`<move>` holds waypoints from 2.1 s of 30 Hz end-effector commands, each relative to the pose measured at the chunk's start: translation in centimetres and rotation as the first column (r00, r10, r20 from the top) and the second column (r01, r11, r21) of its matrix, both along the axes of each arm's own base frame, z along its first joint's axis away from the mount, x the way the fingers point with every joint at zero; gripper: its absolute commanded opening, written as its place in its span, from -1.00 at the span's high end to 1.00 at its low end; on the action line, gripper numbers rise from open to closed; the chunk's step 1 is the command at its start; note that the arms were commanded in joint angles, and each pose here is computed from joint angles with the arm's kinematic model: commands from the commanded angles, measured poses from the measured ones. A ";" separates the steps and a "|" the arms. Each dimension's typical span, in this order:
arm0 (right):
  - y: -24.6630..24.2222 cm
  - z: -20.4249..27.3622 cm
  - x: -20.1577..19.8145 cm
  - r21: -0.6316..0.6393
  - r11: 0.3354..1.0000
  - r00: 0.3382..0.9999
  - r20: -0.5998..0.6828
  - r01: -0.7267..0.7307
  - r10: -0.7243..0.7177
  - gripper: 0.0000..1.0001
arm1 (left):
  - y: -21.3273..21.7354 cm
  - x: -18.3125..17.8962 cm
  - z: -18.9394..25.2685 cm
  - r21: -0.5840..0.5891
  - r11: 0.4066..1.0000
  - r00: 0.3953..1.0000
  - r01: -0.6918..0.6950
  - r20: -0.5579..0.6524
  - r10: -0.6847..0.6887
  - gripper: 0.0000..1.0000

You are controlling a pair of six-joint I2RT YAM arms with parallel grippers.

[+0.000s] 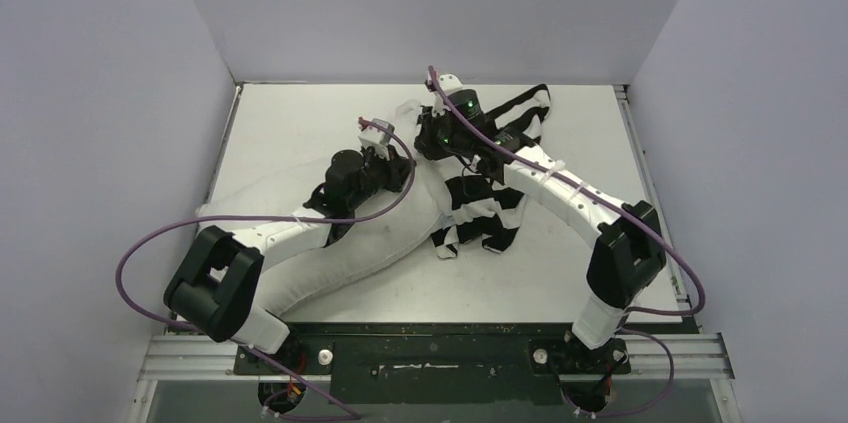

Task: Put the pillow into the pillowcase
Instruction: Stuff the pillow into the pillowcase.

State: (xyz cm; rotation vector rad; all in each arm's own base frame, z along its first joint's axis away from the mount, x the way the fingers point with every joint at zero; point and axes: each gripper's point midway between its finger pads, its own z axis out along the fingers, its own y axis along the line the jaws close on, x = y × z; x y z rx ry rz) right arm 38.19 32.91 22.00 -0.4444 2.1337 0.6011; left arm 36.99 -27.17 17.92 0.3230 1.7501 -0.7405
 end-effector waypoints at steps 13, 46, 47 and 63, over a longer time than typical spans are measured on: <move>2.4 17.0 -5.8 0.826 0.540 0.987 0.125 -0.161 0.102 1.00 | 0.1 3.8 12.7 -0.403 0.909 0.980 -0.107 0.110 0.164 1.00; -10.8 -4.4 -11.0 0.419 0.819 0.909 -0.035 0.391 -0.416 0.01 | -0.8 6.7 9.5 -0.443 0.893 0.985 -0.080 0.101 0.139 1.00; -10.8 -5.3 -10.8 0.416 0.815 0.904 -0.044 0.403 -0.425 0.01 | -0.8 6.8 9.6 -0.443 0.893 0.985 -0.078 0.105 0.139 1.00; -10.5 -14.3 -8.8 0.338 0.741 0.806 -0.106 0.580 -0.582 -0.13 | -0.6 8.1 10.4 -0.484 0.869 0.977 -0.103 0.115 0.180 1.00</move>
